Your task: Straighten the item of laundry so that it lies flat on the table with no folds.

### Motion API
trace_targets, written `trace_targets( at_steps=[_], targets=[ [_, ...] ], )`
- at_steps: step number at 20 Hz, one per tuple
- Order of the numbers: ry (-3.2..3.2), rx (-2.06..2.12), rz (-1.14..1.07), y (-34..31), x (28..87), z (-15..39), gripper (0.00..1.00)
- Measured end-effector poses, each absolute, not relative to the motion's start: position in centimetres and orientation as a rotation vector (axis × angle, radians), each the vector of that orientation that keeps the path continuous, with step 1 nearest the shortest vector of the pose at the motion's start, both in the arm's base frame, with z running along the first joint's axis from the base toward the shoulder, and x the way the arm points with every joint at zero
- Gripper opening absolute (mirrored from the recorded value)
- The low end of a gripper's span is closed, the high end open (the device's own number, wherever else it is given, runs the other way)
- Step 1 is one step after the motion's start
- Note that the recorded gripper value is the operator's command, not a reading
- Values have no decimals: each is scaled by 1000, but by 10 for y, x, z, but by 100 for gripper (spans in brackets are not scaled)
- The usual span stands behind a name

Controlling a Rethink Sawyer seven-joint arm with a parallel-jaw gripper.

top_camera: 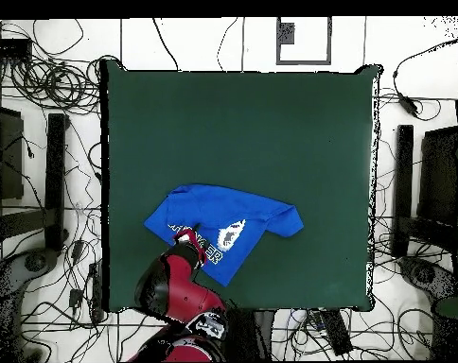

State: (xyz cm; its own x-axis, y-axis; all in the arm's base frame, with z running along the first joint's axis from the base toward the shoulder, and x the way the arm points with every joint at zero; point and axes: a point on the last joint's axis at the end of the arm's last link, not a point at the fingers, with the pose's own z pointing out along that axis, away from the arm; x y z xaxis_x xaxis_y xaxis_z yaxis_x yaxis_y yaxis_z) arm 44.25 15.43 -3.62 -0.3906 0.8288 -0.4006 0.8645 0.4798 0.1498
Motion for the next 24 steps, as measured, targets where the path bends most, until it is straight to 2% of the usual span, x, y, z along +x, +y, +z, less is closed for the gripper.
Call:
trace_targets(
  at_steps=[24],
  targets=[
    [2240,1492,-83,160,475,-22,100]
  ],
)
